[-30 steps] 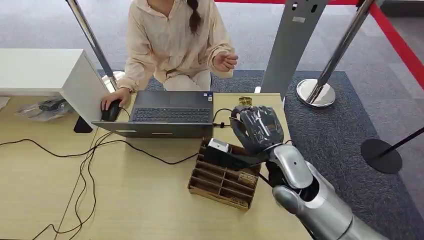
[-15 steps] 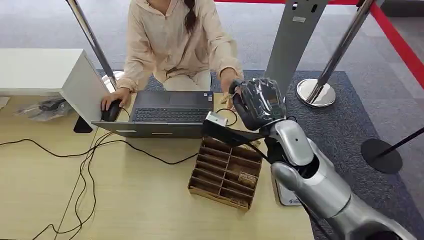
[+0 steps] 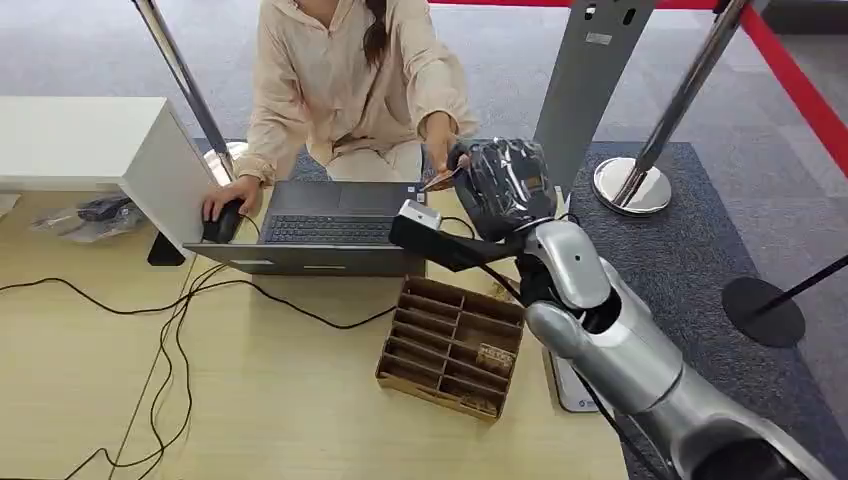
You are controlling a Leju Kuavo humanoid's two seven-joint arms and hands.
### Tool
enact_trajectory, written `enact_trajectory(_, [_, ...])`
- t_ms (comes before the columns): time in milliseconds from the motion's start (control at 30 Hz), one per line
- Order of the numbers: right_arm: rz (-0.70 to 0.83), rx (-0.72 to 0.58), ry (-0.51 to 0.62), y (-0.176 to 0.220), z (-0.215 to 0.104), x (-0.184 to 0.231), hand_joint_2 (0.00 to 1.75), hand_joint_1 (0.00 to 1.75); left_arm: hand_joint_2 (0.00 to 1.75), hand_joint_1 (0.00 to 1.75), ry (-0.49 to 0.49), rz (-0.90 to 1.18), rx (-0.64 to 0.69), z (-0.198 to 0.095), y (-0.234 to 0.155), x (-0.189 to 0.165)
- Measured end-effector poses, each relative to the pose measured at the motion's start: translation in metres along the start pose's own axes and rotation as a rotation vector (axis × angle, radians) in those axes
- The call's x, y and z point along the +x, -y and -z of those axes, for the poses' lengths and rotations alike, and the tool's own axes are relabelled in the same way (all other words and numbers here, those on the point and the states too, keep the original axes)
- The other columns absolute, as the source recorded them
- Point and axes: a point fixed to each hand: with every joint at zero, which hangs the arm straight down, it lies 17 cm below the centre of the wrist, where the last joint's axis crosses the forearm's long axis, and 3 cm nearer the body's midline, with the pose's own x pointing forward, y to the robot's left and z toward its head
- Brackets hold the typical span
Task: Pass the card to the sensor for recognition and then transmit it.
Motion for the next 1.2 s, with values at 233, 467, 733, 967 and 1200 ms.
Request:
enact_trajectory(233, [0.004, 0.024, -0.011, -0.01, 0.004, -0.002, 1.75, 1.73, 0.0, 0.0, 0.007, 0.001, 0.0, 0.0, 0.0, 0.001])
enact_trajectory(467, [0.002, 0.044, -0.023, -0.019, 0.005, -0.005, 1.75, 0.05, 0.0, 0.0, 0.01, 0.001, -0.001, 0.0, 0.001, 0.002])
enact_trajectory(733, [0.034, 0.003, -0.046, -0.013, 0.006, -0.011, 1.75, 0.0, 0.0, 0.0, 0.002, -0.007, -0.007, 0.0, 0.002, 0.0])
enact_trajectory(967, [0.121, -0.129, -0.105, 0.04, -0.004, -0.038, 1.75, 0.0, 0.0, 0.0, -0.022, -0.039, -0.015, 0.0, 0.004, -0.005])
enact_trajectory(1200, [0.268, -0.316, -0.164, 0.103, -0.054, -0.077, 1.75, 0.0, 0.0, 0.0, -0.052, -0.077, -0.019, 0.001, 0.007, -0.013])
